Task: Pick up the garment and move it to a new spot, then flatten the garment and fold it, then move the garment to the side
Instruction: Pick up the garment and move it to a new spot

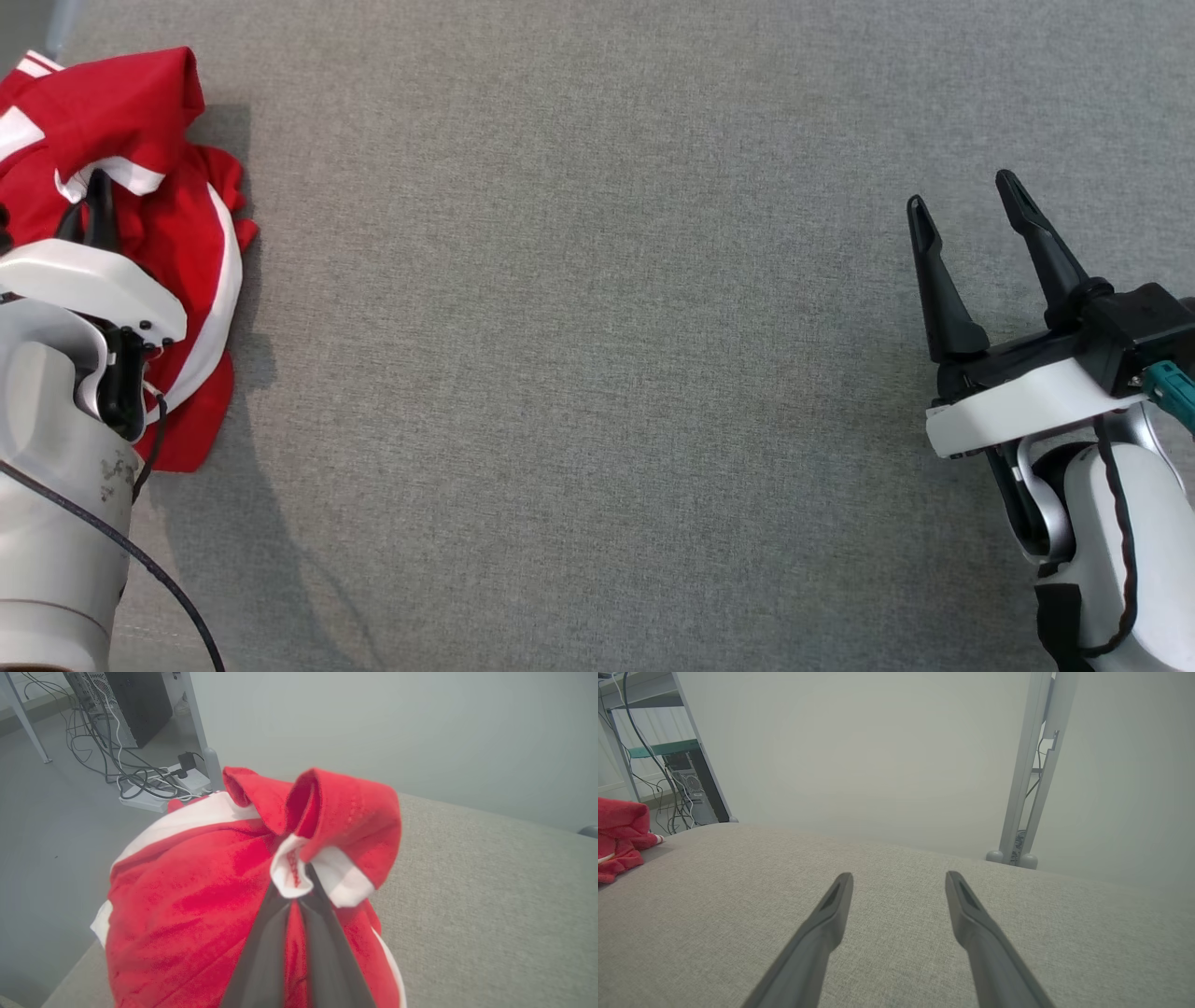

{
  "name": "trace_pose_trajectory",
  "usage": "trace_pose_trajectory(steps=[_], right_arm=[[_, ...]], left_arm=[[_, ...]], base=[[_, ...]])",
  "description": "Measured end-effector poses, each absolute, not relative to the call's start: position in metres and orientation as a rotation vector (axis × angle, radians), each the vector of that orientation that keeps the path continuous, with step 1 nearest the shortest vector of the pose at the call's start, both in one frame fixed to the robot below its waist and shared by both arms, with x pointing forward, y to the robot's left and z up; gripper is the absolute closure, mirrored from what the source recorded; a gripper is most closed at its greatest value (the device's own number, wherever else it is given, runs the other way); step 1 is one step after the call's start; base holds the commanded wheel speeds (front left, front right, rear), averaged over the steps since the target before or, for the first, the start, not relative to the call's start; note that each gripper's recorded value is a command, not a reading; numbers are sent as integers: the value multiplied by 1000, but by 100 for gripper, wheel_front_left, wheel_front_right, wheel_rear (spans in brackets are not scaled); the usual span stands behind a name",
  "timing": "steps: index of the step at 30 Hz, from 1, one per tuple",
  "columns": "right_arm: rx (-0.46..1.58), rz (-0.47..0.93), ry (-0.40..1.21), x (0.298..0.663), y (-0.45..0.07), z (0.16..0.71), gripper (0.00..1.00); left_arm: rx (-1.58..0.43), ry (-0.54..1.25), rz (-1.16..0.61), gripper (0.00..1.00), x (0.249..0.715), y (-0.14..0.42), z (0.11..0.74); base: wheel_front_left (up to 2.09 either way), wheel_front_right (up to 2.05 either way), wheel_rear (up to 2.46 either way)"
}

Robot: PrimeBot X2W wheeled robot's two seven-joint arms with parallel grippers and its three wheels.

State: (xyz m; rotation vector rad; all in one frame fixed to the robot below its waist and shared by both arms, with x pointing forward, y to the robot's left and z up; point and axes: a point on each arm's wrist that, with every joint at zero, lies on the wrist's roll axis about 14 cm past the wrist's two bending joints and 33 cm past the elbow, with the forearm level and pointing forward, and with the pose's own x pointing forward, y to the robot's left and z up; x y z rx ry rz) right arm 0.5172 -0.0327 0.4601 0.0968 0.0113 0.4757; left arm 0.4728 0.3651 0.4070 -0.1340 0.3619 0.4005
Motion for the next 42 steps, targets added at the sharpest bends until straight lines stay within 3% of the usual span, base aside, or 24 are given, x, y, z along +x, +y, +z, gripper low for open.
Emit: trace_pose_trajectory(steps=[9,18,28,42], right_arm=[[98,455,-33,505,-38,484,0],[92,416,-92,479,-51,516,0],[77,339,-123,456,-81,534,0],[62,133,-141,429,-159,543,0]], left_arm=[[-49,66,365,100,487,372,506],[6,-148,317,100,443,344,561],[-13,-199,189,100,408,276,568],[-95,-133,-258,100,437,112,559]], base=[[0,0,0],[0,0,0],[0,0,0],[0,0,0]])
